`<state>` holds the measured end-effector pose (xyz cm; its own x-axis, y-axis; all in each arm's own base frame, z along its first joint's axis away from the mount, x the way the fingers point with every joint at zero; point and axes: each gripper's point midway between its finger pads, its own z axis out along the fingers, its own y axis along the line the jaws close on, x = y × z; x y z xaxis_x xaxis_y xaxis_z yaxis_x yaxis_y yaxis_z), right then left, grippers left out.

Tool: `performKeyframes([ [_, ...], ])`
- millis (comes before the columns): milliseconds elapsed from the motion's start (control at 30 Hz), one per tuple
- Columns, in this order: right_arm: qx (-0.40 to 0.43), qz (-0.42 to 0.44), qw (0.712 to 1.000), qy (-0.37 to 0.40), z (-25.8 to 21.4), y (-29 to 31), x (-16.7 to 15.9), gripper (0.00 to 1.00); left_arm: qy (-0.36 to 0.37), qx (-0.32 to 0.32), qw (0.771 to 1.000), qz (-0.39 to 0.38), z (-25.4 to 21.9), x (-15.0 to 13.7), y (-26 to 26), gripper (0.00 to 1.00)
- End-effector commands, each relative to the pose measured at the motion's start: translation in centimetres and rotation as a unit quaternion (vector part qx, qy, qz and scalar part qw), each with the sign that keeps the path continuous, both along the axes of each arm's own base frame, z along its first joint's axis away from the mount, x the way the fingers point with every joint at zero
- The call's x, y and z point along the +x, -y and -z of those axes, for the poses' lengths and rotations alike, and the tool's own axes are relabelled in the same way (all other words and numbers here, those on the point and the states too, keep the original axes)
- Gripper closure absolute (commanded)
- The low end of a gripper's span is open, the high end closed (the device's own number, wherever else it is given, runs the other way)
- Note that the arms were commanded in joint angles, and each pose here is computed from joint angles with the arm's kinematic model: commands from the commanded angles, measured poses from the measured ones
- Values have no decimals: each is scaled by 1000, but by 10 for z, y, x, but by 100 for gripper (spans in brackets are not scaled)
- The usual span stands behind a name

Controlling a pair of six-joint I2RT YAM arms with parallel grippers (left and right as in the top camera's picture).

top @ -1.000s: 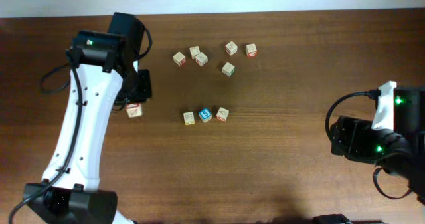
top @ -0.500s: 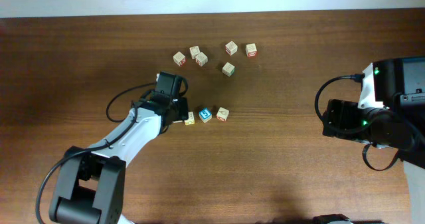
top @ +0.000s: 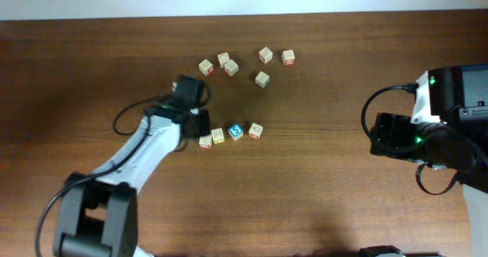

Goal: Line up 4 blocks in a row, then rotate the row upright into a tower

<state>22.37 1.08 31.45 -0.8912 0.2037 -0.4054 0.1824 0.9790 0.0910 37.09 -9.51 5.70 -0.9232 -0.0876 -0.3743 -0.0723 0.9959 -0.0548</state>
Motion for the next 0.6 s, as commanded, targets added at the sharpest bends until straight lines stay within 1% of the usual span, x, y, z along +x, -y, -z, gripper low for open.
performKeyframes([
  [0,-4,8,1000,7,-1,3,3,15,-14,-17,1000,-7,-37,-12,-9,88],
  [33,-3,8,1000,10,-2,3,5,15,-47,-24,999,5,-25,-26,-2,93],
  [67,-3,8,1000,11,-2,3,6,15,-83,-30,995,36,-9,-44,8,100],
  [167,-4,8,1000,6,0,3,7,15,-120,-10,989,85,23,-68,17,100],
  [233,-4,8,1000,5,0,3,6,15,-121,-8,989,88,33,-74,16,100],
  [300,-4,8,1000,5,0,3,6,15,-117,-7,989,87,37,-74,15,100],
  [433,-4,8,1000,5,0,3,6,15,-67,-20,994,89,41,-55,22,100],
  [567,-4,8,1000,5,0,3,6,15,-50,-24,994,90,39,-47,25,100],
])
